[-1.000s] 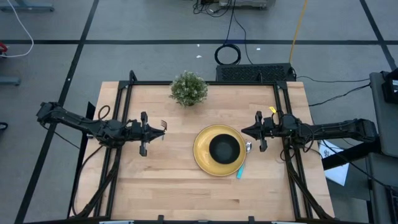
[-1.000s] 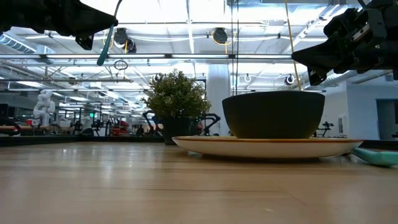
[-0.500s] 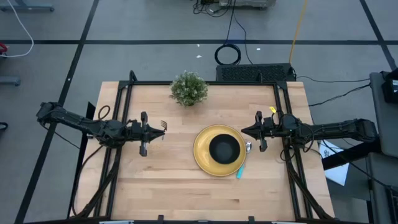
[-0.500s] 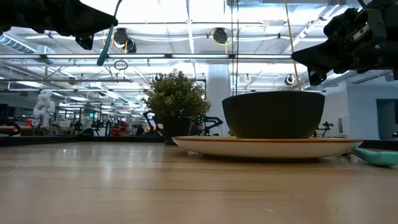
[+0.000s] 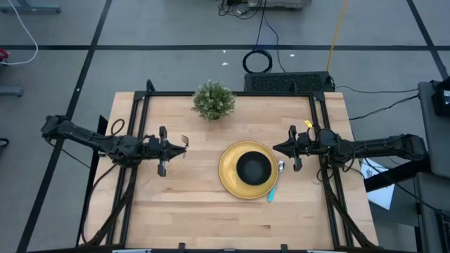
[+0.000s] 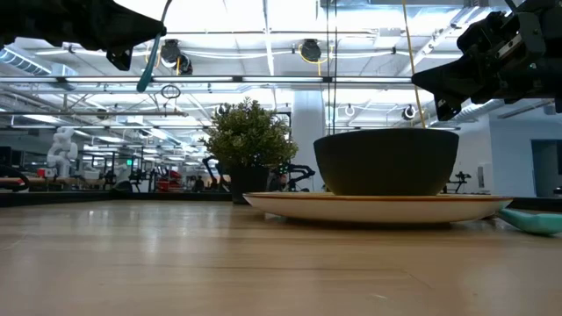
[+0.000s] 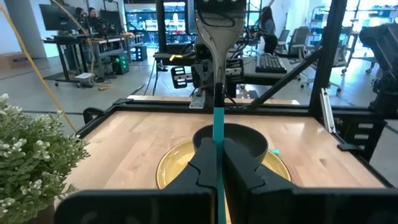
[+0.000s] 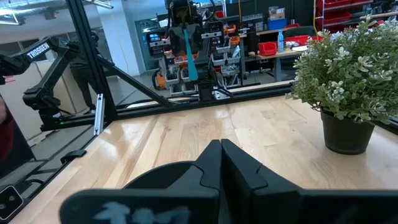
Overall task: Set table place
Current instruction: Put the blue fork on the yellow plate to the left of the black bowl
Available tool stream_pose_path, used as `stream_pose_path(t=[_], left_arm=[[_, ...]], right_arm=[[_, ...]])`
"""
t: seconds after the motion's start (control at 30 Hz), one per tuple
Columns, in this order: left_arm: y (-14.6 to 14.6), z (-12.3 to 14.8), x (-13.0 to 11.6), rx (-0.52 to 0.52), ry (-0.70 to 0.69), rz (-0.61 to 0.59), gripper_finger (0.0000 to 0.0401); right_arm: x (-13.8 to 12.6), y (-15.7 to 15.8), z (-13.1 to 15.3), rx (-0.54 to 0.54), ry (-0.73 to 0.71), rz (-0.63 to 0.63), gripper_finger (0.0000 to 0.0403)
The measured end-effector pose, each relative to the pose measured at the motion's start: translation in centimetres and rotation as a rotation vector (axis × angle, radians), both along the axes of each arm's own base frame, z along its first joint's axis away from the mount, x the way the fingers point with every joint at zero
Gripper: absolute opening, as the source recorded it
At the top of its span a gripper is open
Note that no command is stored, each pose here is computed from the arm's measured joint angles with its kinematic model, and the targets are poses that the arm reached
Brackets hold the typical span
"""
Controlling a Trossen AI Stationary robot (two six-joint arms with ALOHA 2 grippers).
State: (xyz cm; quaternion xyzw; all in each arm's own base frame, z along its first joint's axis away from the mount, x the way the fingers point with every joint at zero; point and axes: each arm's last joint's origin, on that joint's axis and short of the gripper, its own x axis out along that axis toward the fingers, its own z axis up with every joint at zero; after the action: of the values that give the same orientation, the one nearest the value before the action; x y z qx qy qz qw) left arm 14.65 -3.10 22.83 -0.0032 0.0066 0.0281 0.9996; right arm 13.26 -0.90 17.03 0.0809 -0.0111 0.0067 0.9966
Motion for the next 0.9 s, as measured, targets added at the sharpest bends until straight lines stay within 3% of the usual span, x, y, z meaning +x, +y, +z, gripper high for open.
stream_pose_path(t=[0.23, 0.5, 0.9], left_arm=[[0.0, 0.0, 0.2, -0.041, -0.004, 0.007, 0.0004], [-1.1, -1.3, 1.7, -0.179, 0.06, -0.036, 0.0004], [-2.9, -2.9, 3.8, -0.202, 0.067, -0.041, 0.0004]], right_arm=[[0.0, 0.0, 0.0, 0.0, -0.001, 0.0, 0.0], [0.0, 0.0, 0.1, -0.001, -0.006, 0.0, 0.0], [0.0, 0.0, 0.0, 0.0, 0.002, 0.0, 0.0]])
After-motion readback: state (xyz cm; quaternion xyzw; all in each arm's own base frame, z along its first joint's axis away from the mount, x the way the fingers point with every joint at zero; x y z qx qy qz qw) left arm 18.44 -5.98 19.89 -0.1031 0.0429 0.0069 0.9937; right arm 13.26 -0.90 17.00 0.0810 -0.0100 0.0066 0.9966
